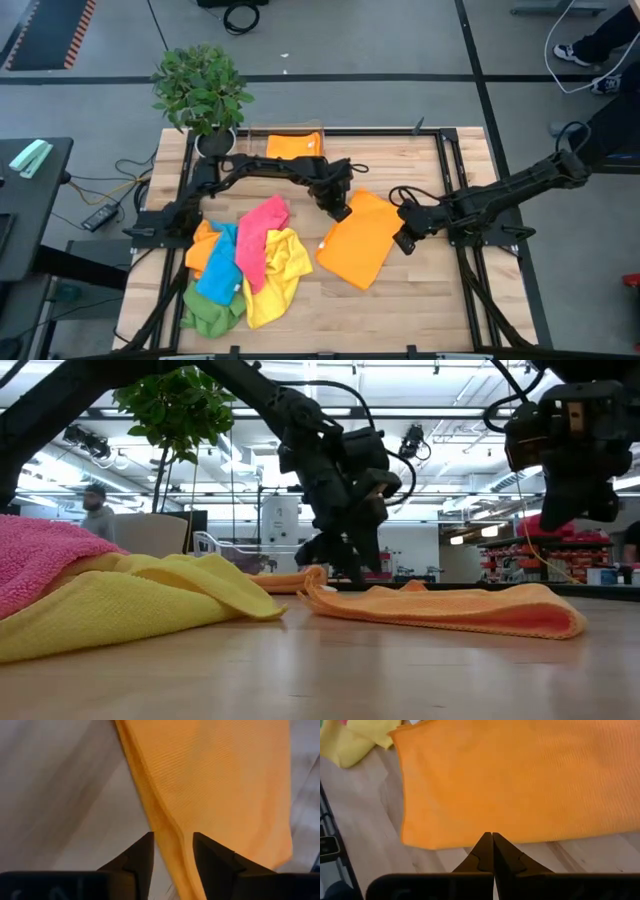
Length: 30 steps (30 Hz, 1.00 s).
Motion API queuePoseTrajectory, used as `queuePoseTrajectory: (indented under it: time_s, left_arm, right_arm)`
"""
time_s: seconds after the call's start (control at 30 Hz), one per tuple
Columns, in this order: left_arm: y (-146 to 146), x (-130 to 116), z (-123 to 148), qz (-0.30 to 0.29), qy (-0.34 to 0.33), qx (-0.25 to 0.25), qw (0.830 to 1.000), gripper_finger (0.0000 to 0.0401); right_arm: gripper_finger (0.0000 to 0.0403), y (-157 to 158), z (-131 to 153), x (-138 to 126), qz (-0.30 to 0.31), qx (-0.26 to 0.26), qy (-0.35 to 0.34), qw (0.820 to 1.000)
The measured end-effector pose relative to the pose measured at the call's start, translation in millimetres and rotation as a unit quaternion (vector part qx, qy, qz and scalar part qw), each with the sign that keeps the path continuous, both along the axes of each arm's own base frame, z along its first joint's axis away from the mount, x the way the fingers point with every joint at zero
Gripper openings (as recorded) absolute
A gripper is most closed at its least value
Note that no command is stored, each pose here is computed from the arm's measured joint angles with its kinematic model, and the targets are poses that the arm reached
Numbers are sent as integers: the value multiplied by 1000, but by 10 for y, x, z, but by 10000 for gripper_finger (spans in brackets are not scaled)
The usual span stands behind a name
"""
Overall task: Fold microfiber towels
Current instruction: Fold the right orange microfiber cloth
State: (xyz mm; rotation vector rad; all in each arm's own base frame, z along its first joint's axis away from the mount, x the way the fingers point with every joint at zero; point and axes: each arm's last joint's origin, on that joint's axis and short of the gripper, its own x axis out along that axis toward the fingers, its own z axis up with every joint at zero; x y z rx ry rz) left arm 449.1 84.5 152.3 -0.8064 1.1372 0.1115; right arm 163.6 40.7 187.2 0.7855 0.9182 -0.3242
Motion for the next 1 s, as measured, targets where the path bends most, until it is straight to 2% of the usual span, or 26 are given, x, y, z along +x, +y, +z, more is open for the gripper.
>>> queuePoseTrajectory:
  time_s: [0.27,0.5,0.67,0.83,1.0]
  left_arm:
    - [3,33,-12,3,-12,7,1000,197]
    - [-70,90,-165,4,-7,3,1000,185]
    - [-62,120,-166,9,-19,3,1000,172]
    - [-40,119,-164,11,-21,4,1000,135]
    - [-30,116,-165,11,-20,4,1000,54]
  right_arm:
    - [2,-2,-4,-8,5,-5,4,1000]
    - [2,-5,-7,-11,8,-12,5,1000]
    - [2,-11,-18,-27,7,-18,14,1000]
    - [2,-14,-20,-30,5,-22,16,1000]
    - [2,-17,-24,-37,5,-25,20,999]
